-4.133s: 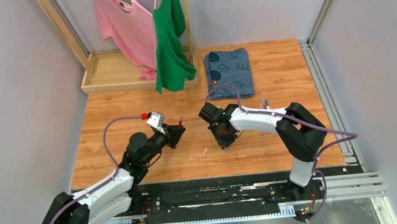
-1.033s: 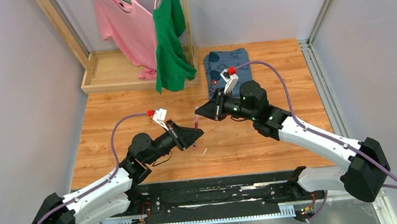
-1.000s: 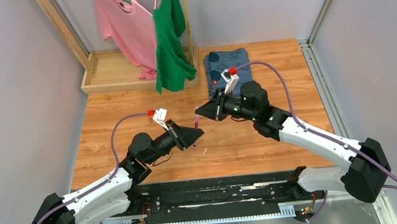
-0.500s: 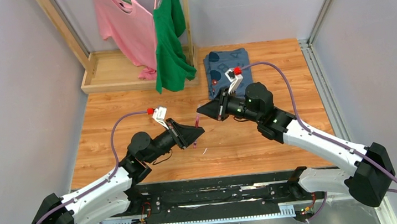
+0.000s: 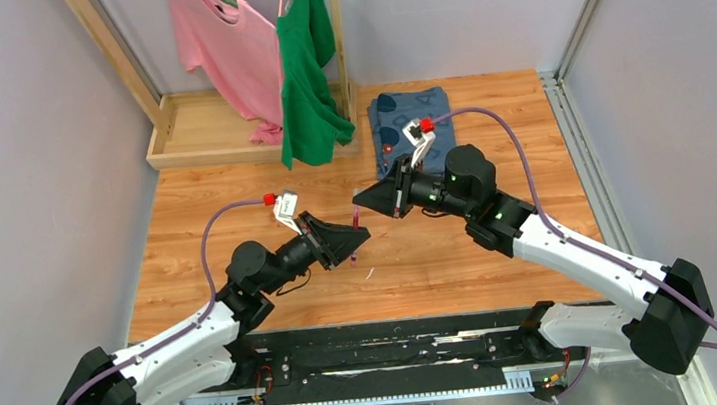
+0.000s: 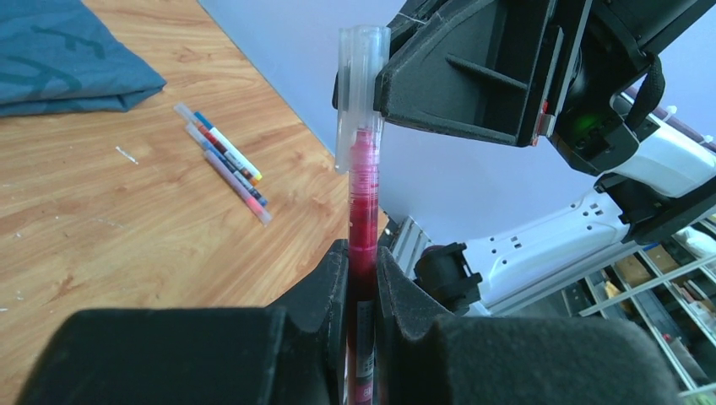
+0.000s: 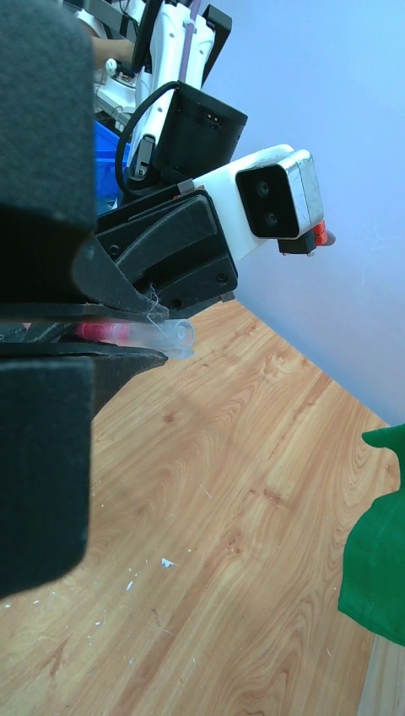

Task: Insert the pens into the pen caps
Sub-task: Insert the pen cap onto the pen, then press the pen cap onto the pen.

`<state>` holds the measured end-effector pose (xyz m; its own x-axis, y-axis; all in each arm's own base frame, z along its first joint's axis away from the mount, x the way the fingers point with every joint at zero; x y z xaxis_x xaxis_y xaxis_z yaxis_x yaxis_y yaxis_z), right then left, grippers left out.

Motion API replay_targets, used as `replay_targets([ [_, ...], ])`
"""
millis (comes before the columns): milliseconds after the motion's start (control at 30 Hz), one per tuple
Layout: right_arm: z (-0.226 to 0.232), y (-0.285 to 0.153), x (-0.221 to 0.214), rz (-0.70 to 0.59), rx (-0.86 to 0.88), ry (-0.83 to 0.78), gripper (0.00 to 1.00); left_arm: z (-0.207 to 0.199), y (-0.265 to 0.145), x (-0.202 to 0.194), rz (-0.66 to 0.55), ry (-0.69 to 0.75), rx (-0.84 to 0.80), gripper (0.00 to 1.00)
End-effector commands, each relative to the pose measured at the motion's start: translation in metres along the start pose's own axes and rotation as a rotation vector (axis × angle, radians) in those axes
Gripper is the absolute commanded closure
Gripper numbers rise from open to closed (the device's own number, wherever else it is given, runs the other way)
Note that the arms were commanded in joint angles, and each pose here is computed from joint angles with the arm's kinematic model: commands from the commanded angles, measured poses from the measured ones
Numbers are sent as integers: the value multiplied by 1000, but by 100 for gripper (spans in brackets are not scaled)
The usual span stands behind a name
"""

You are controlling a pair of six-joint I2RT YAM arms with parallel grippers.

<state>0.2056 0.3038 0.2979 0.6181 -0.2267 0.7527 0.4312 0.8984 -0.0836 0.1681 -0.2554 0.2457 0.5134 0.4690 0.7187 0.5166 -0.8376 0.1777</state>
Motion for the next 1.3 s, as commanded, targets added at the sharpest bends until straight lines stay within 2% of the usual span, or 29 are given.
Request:
replay_targets([
  [0, -14, -4, -40, 195, -48, 55, 99, -31, 0, 43, -189, 94, -118, 100],
  [300, -14, -9, -59, 257, -46, 99, 100, -19, 3, 58, -220, 202, -1, 100],
  [467, -20, -6, -76, 333, -65, 121, 100, -29, 6, 58, -218, 276, -79, 100],
  [667, -17, -10, -73, 333, -44, 69, 99, -36, 10, 54, -196, 282, -139, 100],
  [700, -17, -12, -68, 325, -49, 49, 94, -34, 9, 51, -187, 283, -136, 100],
  [833, -12, -26, -44, 274, -43, -31, 63, -21, 5, 37, -142, 275, -104, 100],
  [900, -10, -34, -32, 235, -32, -70, 56, -15, 1, 30, -125, 262, -84, 100],
  [1033, -4, -49, -13, 209, 29, -126, 52, -6, -7, 18, -97, 243, -61, 100],
  [1267, 25, -50, 10, 146, 169, -230, 52, -15, -15, 0, -11, 287, -161, 100],
])
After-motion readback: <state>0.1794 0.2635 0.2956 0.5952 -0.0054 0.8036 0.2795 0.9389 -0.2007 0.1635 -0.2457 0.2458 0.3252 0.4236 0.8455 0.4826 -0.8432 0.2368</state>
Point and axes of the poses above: each gripper's point midway between its finger pads, its own y axis out along the fingers, its own z axis along the line the jaws close on, x = y × z, the point moved 3 cm from there along -y, back along the fingers, and after that the axes turned 1 degree about y, right-handed, at the moved point
